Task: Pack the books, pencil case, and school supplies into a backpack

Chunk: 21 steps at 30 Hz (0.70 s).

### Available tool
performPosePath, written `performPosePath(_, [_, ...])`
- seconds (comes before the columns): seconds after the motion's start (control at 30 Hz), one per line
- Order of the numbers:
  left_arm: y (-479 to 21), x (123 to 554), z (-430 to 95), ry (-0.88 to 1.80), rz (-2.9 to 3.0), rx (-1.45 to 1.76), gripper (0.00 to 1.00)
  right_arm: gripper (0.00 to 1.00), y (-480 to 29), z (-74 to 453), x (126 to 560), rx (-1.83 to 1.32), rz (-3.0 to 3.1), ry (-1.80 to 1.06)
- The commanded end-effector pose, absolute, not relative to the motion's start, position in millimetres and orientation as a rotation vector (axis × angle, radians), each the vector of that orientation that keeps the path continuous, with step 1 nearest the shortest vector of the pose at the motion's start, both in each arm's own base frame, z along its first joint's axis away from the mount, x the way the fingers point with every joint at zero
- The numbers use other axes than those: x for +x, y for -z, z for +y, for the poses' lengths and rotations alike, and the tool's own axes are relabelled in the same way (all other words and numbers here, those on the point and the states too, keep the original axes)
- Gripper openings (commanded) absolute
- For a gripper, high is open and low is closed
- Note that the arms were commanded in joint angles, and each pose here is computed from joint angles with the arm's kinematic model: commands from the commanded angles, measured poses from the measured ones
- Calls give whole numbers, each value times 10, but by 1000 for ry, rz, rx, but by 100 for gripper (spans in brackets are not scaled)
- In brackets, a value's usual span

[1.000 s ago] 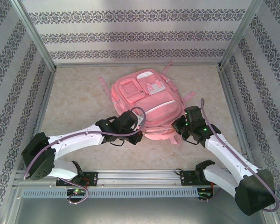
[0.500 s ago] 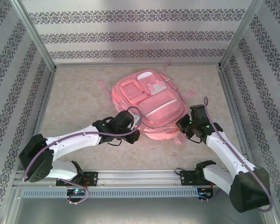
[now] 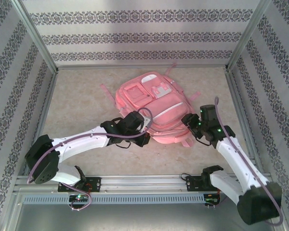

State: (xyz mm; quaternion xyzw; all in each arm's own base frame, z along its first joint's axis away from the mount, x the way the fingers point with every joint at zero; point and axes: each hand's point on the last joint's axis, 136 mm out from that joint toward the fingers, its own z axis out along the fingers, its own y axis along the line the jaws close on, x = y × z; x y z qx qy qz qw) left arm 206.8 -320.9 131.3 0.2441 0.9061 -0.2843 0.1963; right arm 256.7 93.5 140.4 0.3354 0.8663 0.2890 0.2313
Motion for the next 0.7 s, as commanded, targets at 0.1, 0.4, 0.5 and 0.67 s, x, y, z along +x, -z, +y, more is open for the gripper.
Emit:
performPosePath(0.1, [-1546, 1904, -3406, 865, 2481, 796, 0, 58, -1379, 1146, 2240, 1042, 2378, -935])
performPosePath(0.4, [-1615, 1870, -3573, 878, 2464, 837, 0, 55, -1344, 1631, 2157, 1021, 2430, -1025])
performPosePath(0.5, [-1636, 1877, -3612, 885, 2460, 839, 0, 49, -1292, 1710, 2124, 1013, 2448, -1007])
performPosePath(0.67, [-1680, 1897, -3646, 893, 2447, 839, 0, 39, -1205, 1661, 2122, 1013, 2435, -939])
